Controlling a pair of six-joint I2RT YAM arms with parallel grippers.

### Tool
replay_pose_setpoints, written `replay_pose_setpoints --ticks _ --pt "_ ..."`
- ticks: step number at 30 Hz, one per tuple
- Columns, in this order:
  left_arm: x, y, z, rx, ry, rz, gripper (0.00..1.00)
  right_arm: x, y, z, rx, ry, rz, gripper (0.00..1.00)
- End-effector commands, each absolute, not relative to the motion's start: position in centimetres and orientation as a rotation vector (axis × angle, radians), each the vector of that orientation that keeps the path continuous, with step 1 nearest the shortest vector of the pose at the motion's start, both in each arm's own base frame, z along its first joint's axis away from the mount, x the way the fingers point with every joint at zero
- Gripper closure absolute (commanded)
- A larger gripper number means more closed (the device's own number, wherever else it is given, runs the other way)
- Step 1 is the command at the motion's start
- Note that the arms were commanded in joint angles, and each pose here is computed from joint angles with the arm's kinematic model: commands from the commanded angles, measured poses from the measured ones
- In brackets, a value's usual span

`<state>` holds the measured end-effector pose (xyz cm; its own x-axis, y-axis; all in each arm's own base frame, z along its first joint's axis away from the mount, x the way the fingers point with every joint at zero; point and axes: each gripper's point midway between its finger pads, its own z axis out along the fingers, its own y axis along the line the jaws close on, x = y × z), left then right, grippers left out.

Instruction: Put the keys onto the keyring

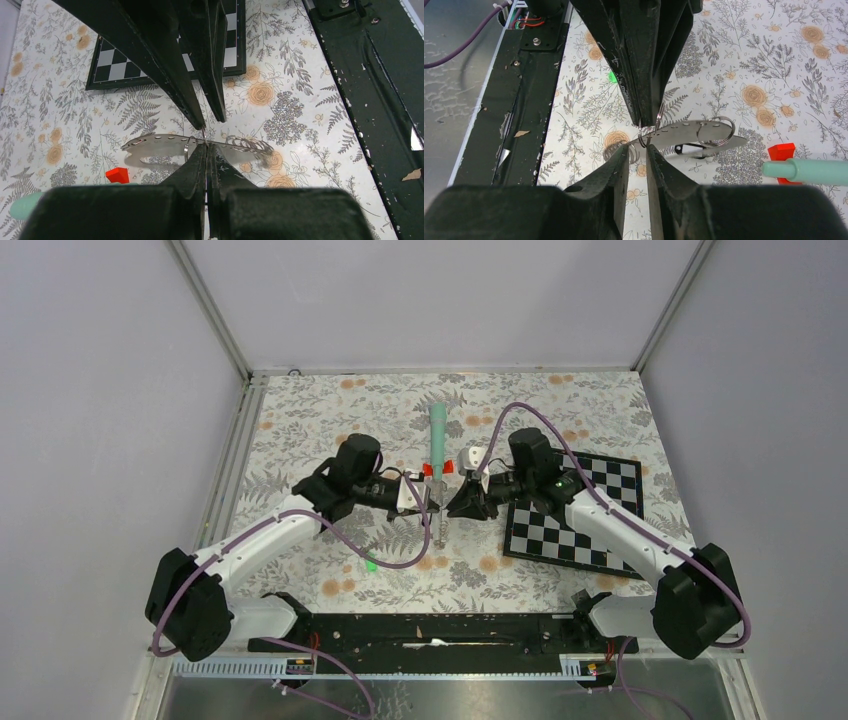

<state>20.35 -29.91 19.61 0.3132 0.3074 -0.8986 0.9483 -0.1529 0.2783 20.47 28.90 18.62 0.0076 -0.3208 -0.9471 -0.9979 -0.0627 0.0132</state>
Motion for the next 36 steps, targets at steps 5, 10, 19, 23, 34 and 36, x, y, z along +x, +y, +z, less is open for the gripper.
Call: replay_pose_setpoints --ticks 5,10,19,23,34,36 --pt "20.5 -30.9 22.1 1.640 1.033 -0.890 1.00 20.7 30.1 20.4 -1.514 1.355 1.080 0.74" --pt "20.4 -31.0 21.8 1.638 1.035 -0.901 1.00 20.9 30.2 20.1 -1.514 1.365 1.065 0.73" --pt "20.5 -31.0 21.8 1.628 1.042 -0.896 1.00 20.9 30.2 20.1 -1.517 1.363 1.059 0.91" --pt "20.6 -31.0 21.9 1.611 1.058 -0.912 1.00 21.3 29.9 20.3 -1.538 1.332 0.999 1.00" --pt "20.8 -30.1 23.0 1.601 1.188 -1.060 0.31 23.7 26.9 19.8 -1.699 1.165 0.552 1.00" --pt "20.7 -29.9 22.9 1.612 1.210 -1.067 0.28 23.4 26.6 19.6 -1.720 1.129 0.521 1.00"
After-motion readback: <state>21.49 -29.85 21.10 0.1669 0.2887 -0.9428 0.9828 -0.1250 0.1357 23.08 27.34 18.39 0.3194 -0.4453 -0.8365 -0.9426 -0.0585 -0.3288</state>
